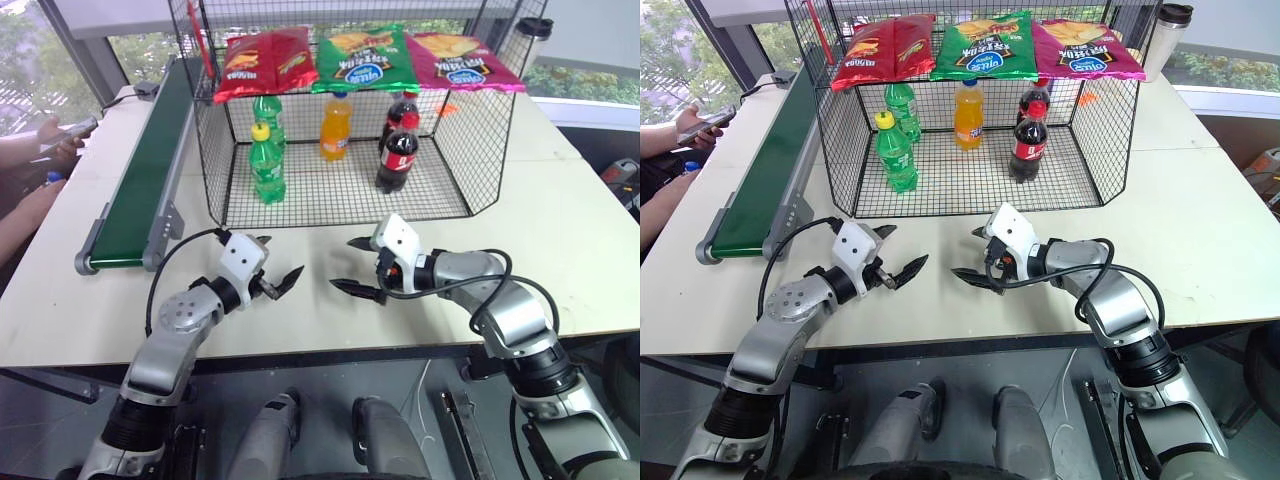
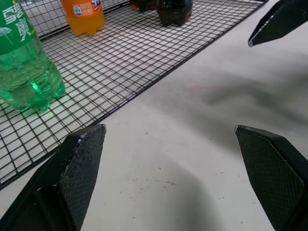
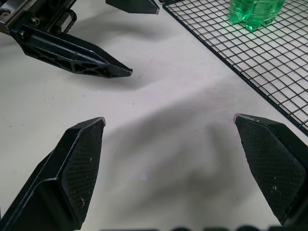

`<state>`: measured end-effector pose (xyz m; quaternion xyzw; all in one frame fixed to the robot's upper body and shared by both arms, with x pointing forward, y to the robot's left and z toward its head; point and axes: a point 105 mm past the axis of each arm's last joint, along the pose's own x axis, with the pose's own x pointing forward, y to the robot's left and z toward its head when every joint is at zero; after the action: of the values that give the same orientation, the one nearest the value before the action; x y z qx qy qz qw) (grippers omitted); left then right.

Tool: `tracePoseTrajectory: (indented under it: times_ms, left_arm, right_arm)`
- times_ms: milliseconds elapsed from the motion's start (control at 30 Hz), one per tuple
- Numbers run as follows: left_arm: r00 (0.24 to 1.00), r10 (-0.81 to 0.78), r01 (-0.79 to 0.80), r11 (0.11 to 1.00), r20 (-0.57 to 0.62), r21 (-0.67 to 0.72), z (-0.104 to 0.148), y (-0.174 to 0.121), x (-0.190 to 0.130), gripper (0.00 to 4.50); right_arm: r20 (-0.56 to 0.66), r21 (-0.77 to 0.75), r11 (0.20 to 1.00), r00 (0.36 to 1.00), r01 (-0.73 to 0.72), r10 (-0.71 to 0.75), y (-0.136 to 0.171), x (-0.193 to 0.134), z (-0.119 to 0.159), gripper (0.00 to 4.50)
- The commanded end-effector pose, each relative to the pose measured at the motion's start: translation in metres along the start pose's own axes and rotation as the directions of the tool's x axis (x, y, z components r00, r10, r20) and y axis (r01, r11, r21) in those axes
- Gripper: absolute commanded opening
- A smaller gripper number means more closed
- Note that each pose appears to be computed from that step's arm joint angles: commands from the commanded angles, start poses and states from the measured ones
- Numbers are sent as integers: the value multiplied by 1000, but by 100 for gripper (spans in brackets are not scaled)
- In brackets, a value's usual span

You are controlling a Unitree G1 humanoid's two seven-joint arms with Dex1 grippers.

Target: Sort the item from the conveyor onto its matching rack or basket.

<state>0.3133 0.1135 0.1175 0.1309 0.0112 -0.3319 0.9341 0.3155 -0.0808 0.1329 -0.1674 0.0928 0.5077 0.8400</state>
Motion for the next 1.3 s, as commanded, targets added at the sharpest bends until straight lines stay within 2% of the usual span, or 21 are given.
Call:
tracePoseTrajectory:
  times_ms: [33,1300]
  left_arm:
    - [997,-4,3,1000,75,14,18,3,-1,450]
    - [998,14,-16,999,60,32,17,5,2,450]
  right_arm:
    - [55,-53,999,998,6,-3,-1,-4,20,445]
    - [60,-53,999,998,-3,7,0,-5,22,445]
